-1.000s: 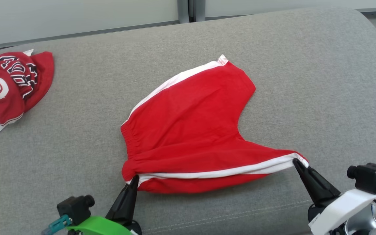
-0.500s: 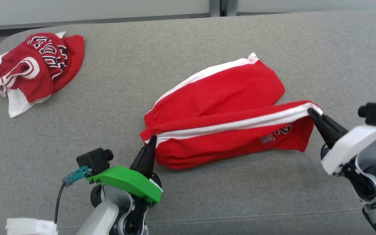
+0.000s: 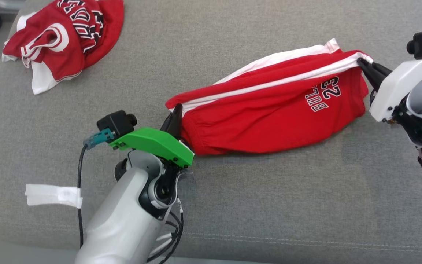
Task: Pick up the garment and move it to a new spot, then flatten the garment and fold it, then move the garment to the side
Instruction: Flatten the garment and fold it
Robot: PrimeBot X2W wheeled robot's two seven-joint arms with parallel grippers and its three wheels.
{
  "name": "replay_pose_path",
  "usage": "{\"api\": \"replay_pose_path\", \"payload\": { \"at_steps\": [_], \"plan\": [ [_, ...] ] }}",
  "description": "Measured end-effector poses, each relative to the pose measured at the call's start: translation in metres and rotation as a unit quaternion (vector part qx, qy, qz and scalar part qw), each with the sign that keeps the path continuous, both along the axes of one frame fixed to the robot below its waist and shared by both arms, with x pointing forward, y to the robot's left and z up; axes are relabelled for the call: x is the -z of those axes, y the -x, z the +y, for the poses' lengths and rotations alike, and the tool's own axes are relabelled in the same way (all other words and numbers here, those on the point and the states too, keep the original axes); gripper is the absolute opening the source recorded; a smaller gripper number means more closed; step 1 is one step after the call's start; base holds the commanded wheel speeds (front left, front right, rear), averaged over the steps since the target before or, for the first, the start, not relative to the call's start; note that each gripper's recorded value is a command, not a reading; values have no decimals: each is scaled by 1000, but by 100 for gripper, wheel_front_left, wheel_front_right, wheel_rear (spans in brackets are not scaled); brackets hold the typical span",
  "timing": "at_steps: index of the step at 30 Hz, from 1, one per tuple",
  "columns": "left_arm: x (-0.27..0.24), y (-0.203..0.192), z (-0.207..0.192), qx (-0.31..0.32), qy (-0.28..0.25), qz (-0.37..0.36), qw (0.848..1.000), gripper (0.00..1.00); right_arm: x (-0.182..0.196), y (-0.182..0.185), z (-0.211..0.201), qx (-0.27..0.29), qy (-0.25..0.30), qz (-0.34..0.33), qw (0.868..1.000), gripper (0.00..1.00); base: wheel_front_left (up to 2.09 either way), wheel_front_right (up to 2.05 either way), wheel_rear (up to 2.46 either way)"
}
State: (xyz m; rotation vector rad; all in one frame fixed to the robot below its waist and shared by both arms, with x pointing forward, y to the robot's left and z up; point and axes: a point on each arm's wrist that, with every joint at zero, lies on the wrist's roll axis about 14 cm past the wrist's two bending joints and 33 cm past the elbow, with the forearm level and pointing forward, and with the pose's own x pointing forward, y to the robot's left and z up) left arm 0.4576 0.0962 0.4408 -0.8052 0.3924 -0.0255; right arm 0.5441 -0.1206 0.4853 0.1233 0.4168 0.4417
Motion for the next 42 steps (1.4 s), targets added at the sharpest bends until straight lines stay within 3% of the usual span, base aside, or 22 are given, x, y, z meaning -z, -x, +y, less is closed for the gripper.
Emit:
{"api": "replay_pose_path", "payload": {
  "at_steps": [13,23,24,25,26,27,28,29,30,42],
  "plan": [
    [15,-21,-6,0,1,24,1000,0,40,-48,17,-17,32,54,998,0,0,0,0],
    [25,-40,-11,25,-40,38,998,0,52,-65,17,-13,41,74,996,0,0,0,0],
    [26,-41,-13,32,-45,38,998,2,52,-66,17,-12,40,74,996,14,0,0,0],
    [27,-42,-15,41,-51,40,997,16,52,-67,17,-11,40,75,996,46,0,0,0],
    [26,-44,-16,46,-57,38,997,41,52,-68,17,-11,40,74,996,86,0,0,0],
    [25,-45,-16,53,-65,36,996,53,51,-69,18,-12,39,74,996,100,0,0,0],
    [24,-46,-17,58,-74,34,995,78,50,-69,19,-13,40,74,996,100,0,0,0],
    [23,-47,-16,61,-79,32,994,95,48,-70,19,-14,40,73,996,100,0,0,0],
    [22,-48,-15,64,-84,33,994,100,47,-70,20,-15,39,73,996,100,0,0,0],
    [7,-51,7,72,-126,18,989,100,31,-72,9,-14,47,82,995,100,0,0,0]
  ]
}}
